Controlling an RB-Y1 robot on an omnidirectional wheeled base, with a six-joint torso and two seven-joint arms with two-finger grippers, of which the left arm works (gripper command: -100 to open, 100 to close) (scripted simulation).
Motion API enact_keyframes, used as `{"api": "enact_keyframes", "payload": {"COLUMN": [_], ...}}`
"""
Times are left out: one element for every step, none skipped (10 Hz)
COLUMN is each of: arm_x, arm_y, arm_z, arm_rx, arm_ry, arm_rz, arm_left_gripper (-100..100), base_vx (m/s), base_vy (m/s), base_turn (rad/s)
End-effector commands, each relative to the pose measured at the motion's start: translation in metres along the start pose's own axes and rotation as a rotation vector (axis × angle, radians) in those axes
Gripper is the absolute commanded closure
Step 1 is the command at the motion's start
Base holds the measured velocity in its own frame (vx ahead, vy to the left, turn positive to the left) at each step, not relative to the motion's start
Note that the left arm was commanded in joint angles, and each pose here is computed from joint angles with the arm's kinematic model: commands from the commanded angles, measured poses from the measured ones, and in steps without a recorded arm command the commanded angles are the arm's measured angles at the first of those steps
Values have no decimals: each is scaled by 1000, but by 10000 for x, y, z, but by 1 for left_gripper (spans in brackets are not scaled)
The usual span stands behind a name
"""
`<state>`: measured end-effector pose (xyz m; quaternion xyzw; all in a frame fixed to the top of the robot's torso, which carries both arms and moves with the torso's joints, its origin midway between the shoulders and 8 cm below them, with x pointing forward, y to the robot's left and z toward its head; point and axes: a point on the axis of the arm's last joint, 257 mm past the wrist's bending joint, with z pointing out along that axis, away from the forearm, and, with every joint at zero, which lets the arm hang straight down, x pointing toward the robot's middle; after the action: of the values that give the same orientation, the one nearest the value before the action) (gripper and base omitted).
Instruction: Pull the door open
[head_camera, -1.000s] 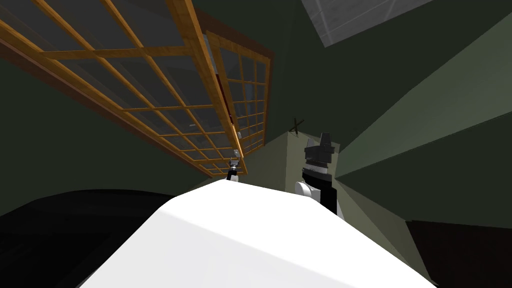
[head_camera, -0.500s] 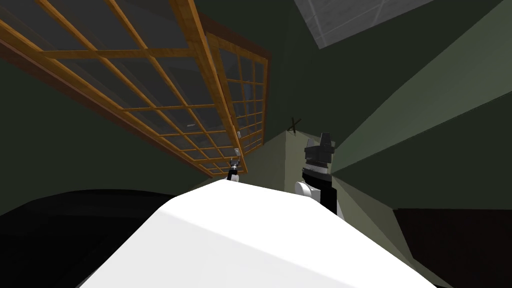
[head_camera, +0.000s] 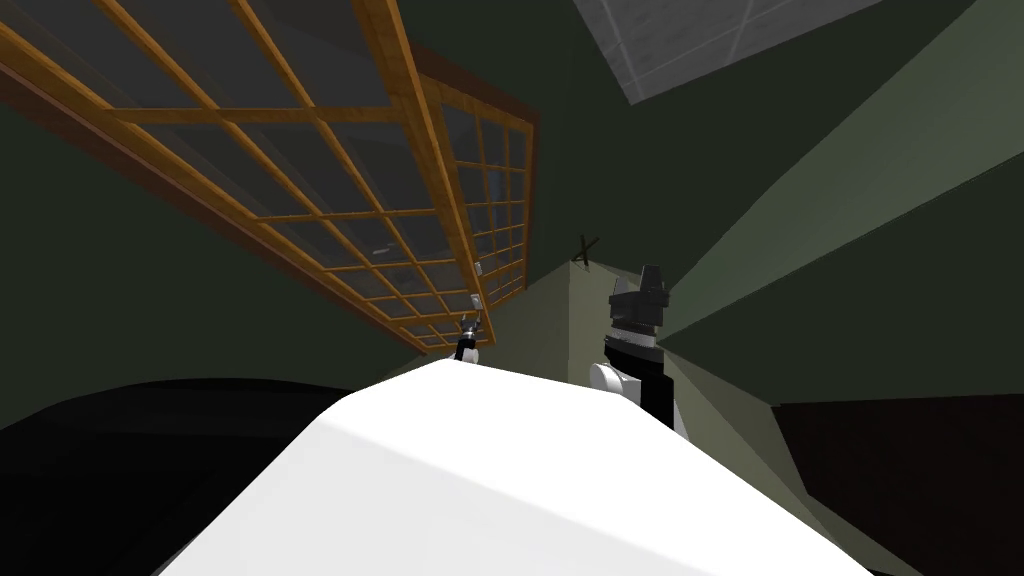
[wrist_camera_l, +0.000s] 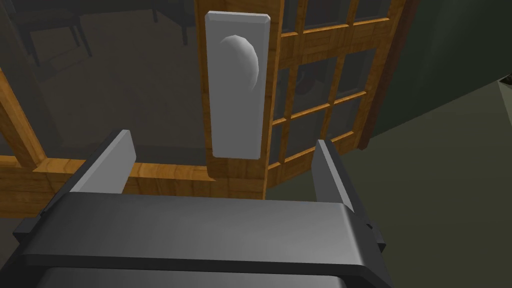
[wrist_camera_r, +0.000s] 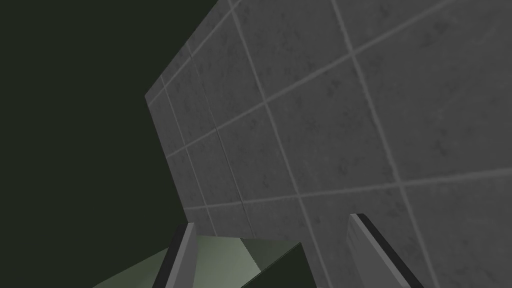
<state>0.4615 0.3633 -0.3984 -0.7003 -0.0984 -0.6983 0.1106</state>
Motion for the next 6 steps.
{"api": "enact_keyframes", "payload": {"arm_x": [-11, -13, -13, -18, -17, -17], "arm_y": [-185, -238, -238, -475, -589, -589], "arm_z": [-18, -23, -23, -50, -64, -64], "arm_rx": [17, 22, 22, 44, 54, 54], "arm_ry": [0, 0, 0, 0, 1, 1], "arm_rz": [-1, -1, -1, -1, -2, -2], "arm_left_gripper": [-100, -100, -100, -100, -100, -100], "base_vx": [85, 181, 157, 222, 230, 149], "base_vy": [5, -10, -16, 12, 0, 5], "base_turn": [-143, -110, 7, -140, -158, -21]}}
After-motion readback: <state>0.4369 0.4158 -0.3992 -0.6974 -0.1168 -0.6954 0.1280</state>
